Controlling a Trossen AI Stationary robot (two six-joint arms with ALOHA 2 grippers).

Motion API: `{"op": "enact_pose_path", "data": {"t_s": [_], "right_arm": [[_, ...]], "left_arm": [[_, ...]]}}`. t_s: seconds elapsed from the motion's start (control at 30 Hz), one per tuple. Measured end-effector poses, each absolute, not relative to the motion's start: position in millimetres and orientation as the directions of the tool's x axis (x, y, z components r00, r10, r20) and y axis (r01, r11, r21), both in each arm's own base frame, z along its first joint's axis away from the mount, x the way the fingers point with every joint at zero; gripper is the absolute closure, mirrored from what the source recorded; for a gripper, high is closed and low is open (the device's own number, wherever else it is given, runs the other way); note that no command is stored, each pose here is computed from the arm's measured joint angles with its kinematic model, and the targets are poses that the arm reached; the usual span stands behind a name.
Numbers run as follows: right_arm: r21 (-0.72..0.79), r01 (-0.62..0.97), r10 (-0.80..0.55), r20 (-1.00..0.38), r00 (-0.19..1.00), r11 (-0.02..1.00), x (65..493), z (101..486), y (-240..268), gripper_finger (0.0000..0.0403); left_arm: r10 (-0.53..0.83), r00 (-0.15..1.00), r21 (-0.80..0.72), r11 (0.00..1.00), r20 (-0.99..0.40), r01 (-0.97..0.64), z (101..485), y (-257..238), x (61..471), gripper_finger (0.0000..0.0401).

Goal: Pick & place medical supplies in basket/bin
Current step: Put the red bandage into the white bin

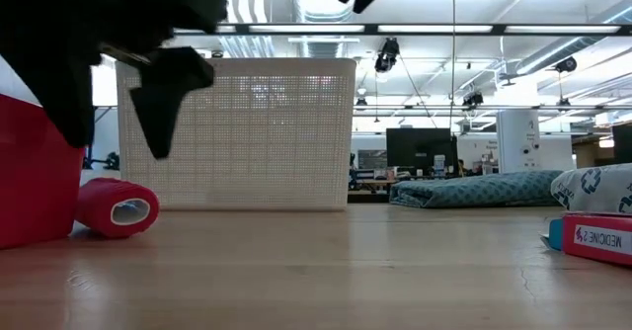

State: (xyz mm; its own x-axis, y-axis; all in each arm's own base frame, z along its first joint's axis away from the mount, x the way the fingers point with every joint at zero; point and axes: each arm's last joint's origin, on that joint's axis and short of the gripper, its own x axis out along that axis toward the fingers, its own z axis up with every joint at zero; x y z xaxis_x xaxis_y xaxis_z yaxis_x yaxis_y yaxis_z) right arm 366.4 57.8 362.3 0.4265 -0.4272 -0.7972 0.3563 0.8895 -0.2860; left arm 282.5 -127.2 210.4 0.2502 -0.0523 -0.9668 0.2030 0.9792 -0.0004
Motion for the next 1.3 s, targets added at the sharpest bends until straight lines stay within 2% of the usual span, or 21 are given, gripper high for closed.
{"op": "enact_pose_path", "data": {"t_s": [0.27, 0.37, 0.47, 0.6, 0.83, 0.9, 0.97, 1.13, 1.2, 1.3], "right_arm": [[-0.282, 0.389, -0.433, -0.816, 0.383, 0.877, 355, 332, 95, 0.0068], [-0.284, 0.414, -0.449, -0.807, 0.384, 0.865, 343, 326, 108, 0.0071], [-0.272, 0.451, -0.463, -0.795, 0.392, 0.85, 327, 324, 118, 0.0075], [-0.249, 0.514, -0.482, -0.786, 0.388, 0.821, 300, 324, 129, 0.0076], [-0.152, 0.64, -0.513, -0.745, 0.426, 0.753, 251, 327, 133, 0.0076], [-0.119, 0.665, -0.523, -0.724, 0.449, 0.737, 240, 328, 133, 0.0076], [-0.094, 0.677, -0.532, -0.7, 0.476, 0.73, 229, 329, 133, 0.0076], [-0.068, 0.685, -0.537, -0.678, 0.502, 0.726, 220, 333, 130, 0.0076], [-0.073, 0.681, -0.537, -0.678, 0.502, 0.728, 220, 333, 131, 0.0076], [-0.08, 0.676, -0.536, -0.68, 0.501, 0.733, 220, 332, 131, 0.0077]], "left_arm": [[0.059, -0.011, 0.054, 0.97, -0.998, 0.236, 179, -135, 323, 0.0082], [0.054, -0.066, 0.036, 0.967, -0.996, 0.252, 169, -138, 329, 0.0084], [0.053, -0.079, 0.03, 0.964, -0.995, 0.265, 168, -140, 332, 0.0104], [0.045, -0.07, 0.026, 0.965, -0.997, 0.26, 172, -138, 334, 0.0169], [0.088, -0.133, 0.05, 0.963, -0.987, 0.264, 190, -124, 336, 0.032], [0.083, -0.095, 0.056, 0.965, -0.992, 0.256, 211, -124, 342, 0.0352], [0.077, 0.002, 0.075, 0.967, -0.997, 0.242, 243, -124, 349, 0.037], [0.078, 0.35, 0.126, 0.985, -0.933, 0.115, 344, -121, 352, 0.0366], [0.142, 0.478, 0.184, 0.982, -0.867, 0.042, 381, -112, 345, 0.0362], [0.343, 0.601, 0.321, 0.935, -0.722, -0.148, 431, -87, 326, 0.0361]]}}
